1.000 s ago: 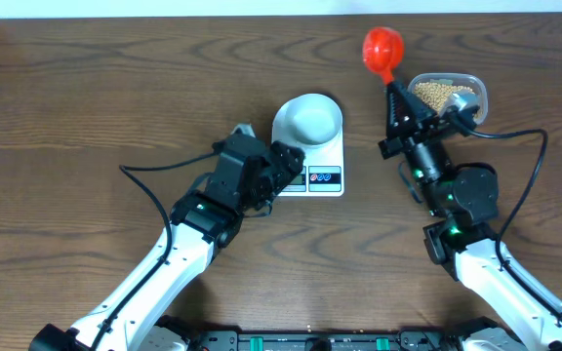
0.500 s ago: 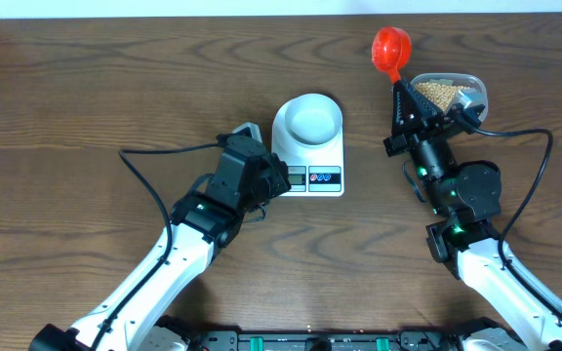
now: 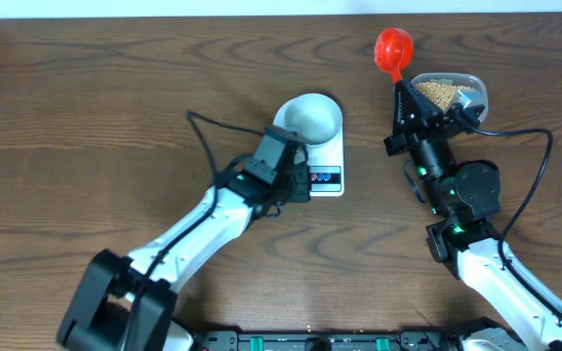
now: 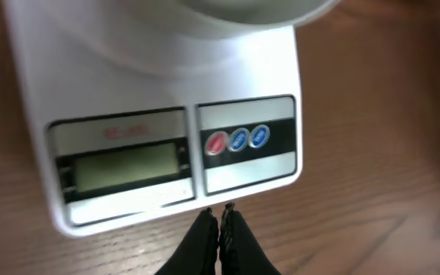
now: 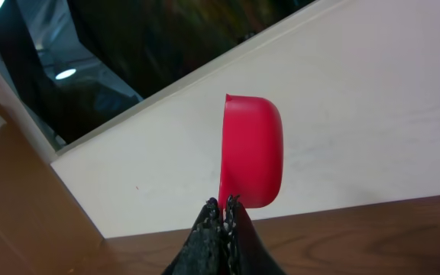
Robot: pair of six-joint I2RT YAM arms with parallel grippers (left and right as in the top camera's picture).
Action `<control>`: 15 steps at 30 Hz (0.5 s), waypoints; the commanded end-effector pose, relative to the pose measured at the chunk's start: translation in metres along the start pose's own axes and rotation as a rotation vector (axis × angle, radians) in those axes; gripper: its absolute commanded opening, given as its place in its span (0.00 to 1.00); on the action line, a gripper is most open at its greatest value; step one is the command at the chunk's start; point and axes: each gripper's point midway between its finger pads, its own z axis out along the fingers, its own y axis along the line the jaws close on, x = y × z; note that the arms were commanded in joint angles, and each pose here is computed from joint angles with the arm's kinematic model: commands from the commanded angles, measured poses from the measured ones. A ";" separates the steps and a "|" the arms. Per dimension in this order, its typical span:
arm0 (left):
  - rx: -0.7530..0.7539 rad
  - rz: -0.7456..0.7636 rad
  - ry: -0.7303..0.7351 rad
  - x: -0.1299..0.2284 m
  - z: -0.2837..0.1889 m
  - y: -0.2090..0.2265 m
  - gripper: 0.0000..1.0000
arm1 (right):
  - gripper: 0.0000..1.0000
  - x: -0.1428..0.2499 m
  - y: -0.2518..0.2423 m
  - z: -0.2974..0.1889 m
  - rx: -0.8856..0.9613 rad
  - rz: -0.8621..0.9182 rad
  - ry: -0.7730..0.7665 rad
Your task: Scoop item into bowl and weigh 50g on scale
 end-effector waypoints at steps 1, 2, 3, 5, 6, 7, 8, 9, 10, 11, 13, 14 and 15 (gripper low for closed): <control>-0.012 0.114 0.012 -0.009 0.009 -0.009 0.07 | 0.01 -0.012 -0.002 0.004 0.017 -0.026 -0.031; -0.023 0.128 0.013 -0.011 0.011 -0.008 0.07 | 0.01 -0.011 -0.003 0.004 0.020 -0.025 -0.026; -0.025 0.145 0.013 -0.011 0.012 -0.008 0.07 | 0.01 -0.010 -0.004 0.004 0.023 -0.026 -0.022; -0.028 0.177 0.014 -0.013 0.015 -0.008 0.07 | 0.01 -0.008 -0.005 0.004 0.026 -0.028 -0.015; -0.028 0.194 0.016 -0.014 0.016 -0.008 0.07 | 0.01 -0.008 -0.005 0.004 0.028 -0.028 -0.013; -0.030 0.201 0.020 -0.014 0.017 -0.008 0.07 | 0.01 -0.008 -0.005 0.004 0.027 -0.028 -0.012; -0.031 0.217 0.024 -0.013 0.019 -0.007 0.07 | 0.01 -0.008 -0.005 0.004 0.027 -0.028 -0.012; -0.033 0.238 0.030 -0.012 0.020 -0.007 0.07 | 0.01 -0.008 -0.005 0.004 0.028 -0.028 -0.012; -0.035 0.259 0.035 -0.011 0.022 -0.006 0.07 | 0.01 -0.008 -0.005 0.004 0.028 -0.028 -0.012; -0.036 0.282 0.042 -0.009 0.024 -0.005 0.07 | 0.01 -0.008 -0.005 0.004 0.027 -0.028 -0.012; -0.036 0.321 0.049 -0.008 0.029 -0.004 0.07 | 0.01 -0.008 -0.005 0.004 0.028 -0.028 -0.012; -0.035 0.342 0.045 -0.009 0.032 -0.004 0.07 | 0.01 -0.008 -0.005 0.004 0.028 -0.029 -0.012; -0.033 0.342 0.041 -0.010 0.034 -0.005 0.07 | 0.01 -0.008 -0.005 0.004 0.027 -0.034 -0.012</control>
